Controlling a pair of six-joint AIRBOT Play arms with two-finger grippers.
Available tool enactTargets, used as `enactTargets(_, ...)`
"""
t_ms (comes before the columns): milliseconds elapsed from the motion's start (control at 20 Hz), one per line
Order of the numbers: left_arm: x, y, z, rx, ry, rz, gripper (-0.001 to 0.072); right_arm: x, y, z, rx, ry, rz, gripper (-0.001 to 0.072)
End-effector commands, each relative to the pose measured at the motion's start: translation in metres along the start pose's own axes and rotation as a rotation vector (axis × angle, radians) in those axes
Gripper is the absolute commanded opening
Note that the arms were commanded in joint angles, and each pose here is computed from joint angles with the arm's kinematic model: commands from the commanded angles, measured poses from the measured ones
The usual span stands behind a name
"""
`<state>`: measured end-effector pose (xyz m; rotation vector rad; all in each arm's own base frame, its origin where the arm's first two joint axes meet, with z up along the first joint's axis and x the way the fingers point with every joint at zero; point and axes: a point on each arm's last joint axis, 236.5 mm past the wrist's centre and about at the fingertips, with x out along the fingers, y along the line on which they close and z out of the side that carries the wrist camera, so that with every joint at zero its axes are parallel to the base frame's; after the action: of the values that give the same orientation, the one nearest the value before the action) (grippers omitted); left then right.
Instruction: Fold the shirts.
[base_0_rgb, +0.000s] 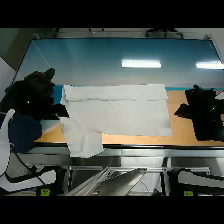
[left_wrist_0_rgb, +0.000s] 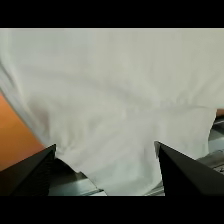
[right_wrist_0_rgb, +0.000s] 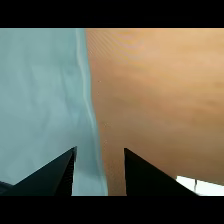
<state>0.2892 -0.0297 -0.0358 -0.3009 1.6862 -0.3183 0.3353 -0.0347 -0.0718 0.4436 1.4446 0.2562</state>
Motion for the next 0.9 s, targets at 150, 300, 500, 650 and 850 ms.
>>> enactTargets(150, 0.047, -0.01, -0.081, -0.078, -0.002, -0.037, 0.0707, 0.048, 0.007, -0.052, 0.023, 0.086, 0.058, 0.0366)
enactTargets(300, 0.059, -0.006, -0.092, -0.086, -0.043, -0.023, 0.0707, 0.057, 0.01, -0.05, 0.018, 0.086, 0.07, 0.0366)
enactTargets(500, 0.081, -0.006, -0.107, -0.12, -0.016, -0.047, 0.0707, 0.064, 0.028, -0.048, -0.011, 0.089, 0.126, 0.0366)
enactTargets(650, 0.097, -0.011, -0.105, -0.135, 0.015, -0.102, 0.0707, 0.069, 0.037, -0.05, -0.045, 0.106, 0.128, 0.0365)
enactTargets(850, 0.106, -0.018, -0.117, -0.13, 0.138, -0.162, 0.0707, 0.071, 0.042, -0.051, -0.062, 0.113, 0.129, 0.0365)
